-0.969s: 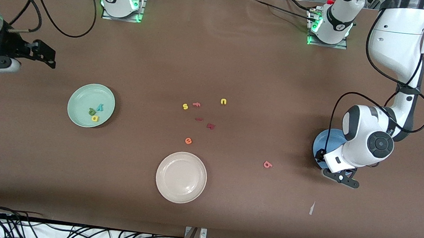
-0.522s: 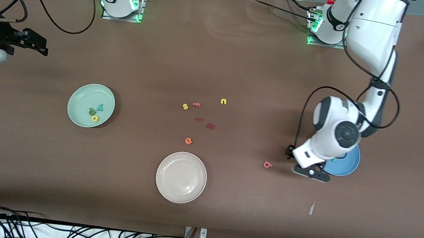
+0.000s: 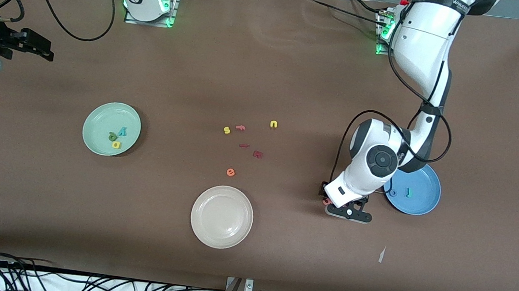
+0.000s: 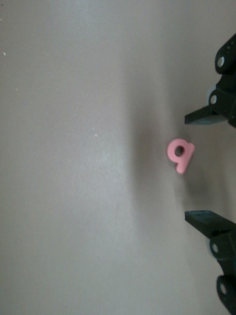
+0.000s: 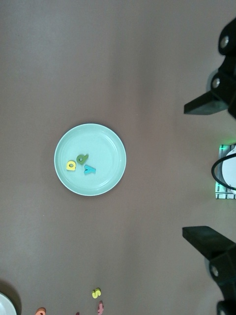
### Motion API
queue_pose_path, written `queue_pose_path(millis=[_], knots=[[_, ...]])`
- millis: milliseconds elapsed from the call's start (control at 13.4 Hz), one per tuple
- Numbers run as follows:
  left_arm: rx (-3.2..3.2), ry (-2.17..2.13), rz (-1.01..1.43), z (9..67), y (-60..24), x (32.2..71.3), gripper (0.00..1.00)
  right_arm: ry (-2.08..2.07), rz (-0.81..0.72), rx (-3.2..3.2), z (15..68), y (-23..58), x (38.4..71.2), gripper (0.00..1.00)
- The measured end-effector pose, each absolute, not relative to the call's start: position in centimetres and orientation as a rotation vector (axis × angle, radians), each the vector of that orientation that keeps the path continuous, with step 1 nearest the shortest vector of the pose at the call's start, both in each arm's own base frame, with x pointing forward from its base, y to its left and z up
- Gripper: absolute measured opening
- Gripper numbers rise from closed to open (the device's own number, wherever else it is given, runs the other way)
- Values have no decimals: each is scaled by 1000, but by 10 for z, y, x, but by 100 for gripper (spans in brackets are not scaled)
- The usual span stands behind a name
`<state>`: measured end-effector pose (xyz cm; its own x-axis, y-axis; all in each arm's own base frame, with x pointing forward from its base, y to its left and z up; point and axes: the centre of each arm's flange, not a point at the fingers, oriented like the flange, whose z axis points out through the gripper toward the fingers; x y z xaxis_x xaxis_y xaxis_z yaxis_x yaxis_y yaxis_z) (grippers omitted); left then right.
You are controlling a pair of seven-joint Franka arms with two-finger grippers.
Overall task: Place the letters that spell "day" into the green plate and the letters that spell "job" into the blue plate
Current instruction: 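Reach the left gripper to the pink b letter and grasp it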
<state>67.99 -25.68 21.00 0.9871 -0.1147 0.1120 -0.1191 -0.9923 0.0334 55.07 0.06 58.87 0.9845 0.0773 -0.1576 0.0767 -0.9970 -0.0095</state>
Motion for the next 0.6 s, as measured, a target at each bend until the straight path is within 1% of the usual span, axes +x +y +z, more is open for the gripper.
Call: queue_pose_path(millis=[224,447,596], knots=[[3101,-173,168,188,-268,674,79,-134,252,-3126,588,5,551,100],[3106,-176,158,178,-273,671,79,-132,252,-3126,587,5,551,100],[3108,-175,157,176,-272,671,75,-130,252,-3126,588,4,551,100]])
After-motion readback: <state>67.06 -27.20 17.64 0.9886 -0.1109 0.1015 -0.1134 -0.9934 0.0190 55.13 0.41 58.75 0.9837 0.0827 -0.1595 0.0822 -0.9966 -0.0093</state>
